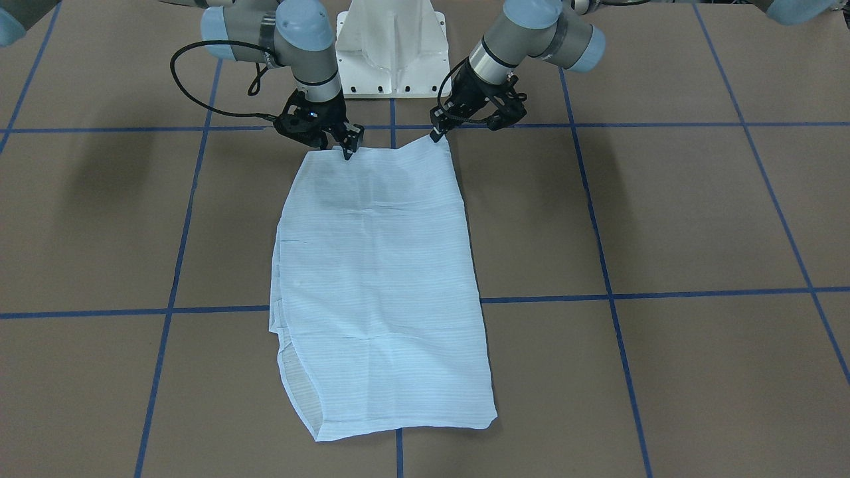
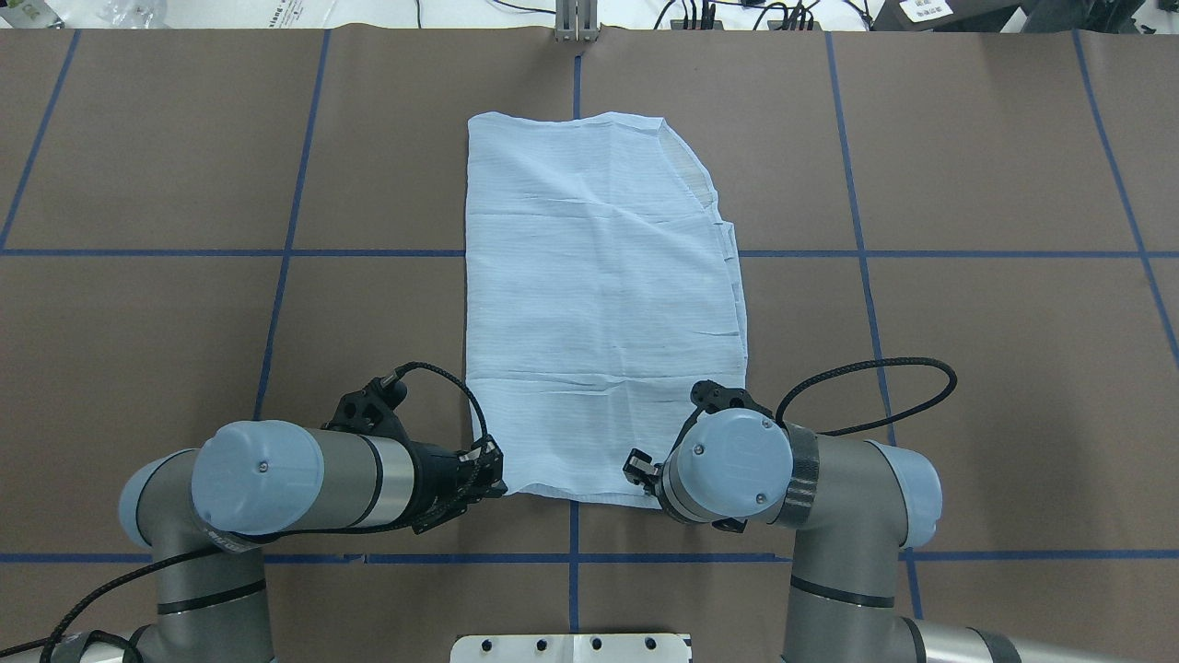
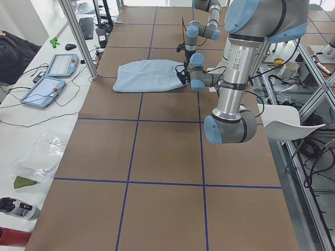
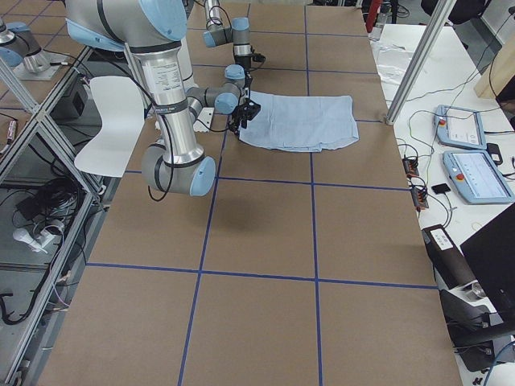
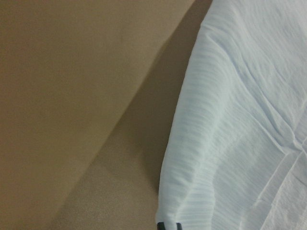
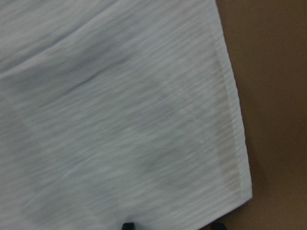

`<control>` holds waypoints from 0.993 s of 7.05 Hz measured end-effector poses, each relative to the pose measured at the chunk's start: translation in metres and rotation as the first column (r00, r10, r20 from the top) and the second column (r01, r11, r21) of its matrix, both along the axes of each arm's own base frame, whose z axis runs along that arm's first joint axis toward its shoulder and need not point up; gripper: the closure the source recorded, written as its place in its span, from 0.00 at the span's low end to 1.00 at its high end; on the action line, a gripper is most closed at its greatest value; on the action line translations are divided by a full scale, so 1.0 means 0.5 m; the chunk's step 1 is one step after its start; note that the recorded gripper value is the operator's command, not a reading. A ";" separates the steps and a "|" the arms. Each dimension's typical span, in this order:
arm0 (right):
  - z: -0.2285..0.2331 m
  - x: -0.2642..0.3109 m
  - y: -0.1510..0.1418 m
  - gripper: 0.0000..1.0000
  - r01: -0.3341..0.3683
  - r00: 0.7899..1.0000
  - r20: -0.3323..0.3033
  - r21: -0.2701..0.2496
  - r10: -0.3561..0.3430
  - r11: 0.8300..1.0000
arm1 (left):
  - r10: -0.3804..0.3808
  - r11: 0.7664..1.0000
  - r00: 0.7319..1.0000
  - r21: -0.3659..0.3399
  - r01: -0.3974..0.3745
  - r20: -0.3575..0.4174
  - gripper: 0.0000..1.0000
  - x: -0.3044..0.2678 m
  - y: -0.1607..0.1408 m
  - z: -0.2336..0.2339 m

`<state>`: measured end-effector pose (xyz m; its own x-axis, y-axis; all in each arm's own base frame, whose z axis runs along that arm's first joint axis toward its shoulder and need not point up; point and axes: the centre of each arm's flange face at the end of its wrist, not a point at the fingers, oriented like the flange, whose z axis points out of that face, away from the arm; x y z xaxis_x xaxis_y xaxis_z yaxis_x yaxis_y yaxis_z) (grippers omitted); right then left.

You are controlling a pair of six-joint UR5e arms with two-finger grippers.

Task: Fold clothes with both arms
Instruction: 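Grasp the shirt's near edge corners with both grippers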

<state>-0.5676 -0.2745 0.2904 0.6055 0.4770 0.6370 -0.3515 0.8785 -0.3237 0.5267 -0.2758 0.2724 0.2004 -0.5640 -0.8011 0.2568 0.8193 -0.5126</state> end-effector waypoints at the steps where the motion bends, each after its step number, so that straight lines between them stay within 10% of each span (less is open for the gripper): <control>1: -0.001 0.000 -0.001 0.53 -0.001 1.000 0.001 0.000 0.001 1.000 | 0.000 1.000 1.000 0.000 0.000 0.000 1.00 0.000 0.000 0.000; 7: -0.003 -0.003 -0.006 0.66 -0.003 1.000 0.001 0.001 0.003 1.000 | 0.000 1.000 1.000 0.001 0.000 0.003 1.00 0.002 0.000 0.002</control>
<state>-0.5692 -0.2773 0.2887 0.6038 0.4776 0.6382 -0.3535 0.8780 -0.3227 0.5276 -0.2758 0.2736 0.2025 -0.5634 -0.8010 0.2586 0.8196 -0.5112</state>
